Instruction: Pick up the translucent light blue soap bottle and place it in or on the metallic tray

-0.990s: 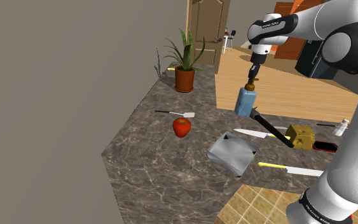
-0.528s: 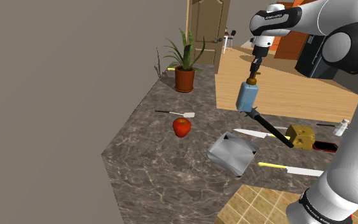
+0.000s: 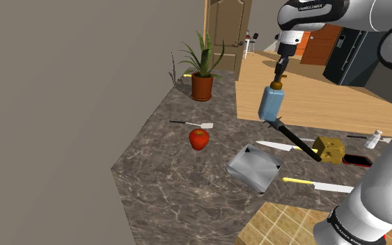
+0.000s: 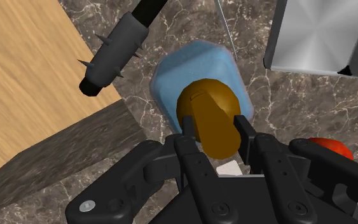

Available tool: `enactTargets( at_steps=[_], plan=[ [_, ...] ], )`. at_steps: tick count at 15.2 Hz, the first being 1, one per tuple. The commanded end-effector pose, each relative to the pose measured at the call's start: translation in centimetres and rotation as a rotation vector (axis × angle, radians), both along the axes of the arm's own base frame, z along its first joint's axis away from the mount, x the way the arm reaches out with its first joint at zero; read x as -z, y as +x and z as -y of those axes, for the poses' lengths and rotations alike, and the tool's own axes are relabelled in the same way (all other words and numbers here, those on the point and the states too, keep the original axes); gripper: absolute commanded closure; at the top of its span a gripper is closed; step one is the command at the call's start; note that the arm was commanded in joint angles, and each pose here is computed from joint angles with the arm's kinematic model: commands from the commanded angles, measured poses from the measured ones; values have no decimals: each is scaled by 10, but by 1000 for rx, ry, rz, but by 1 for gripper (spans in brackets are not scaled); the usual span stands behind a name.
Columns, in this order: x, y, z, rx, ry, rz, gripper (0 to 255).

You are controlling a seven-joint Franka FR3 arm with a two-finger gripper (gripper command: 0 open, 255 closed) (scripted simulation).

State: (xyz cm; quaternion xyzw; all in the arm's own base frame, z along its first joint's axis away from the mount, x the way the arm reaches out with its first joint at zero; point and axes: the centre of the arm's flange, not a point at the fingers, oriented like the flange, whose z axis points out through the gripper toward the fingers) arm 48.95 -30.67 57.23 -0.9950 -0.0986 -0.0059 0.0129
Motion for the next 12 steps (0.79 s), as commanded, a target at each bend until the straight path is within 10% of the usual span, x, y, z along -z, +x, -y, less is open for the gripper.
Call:
enactTargets(
  at_steps=[1, 12],
  plan=[
    [-10, -12, -24, 1, -1, 1, 255],
    [-54, -66, -151, 1, -1, 1, 255]
  ],
)
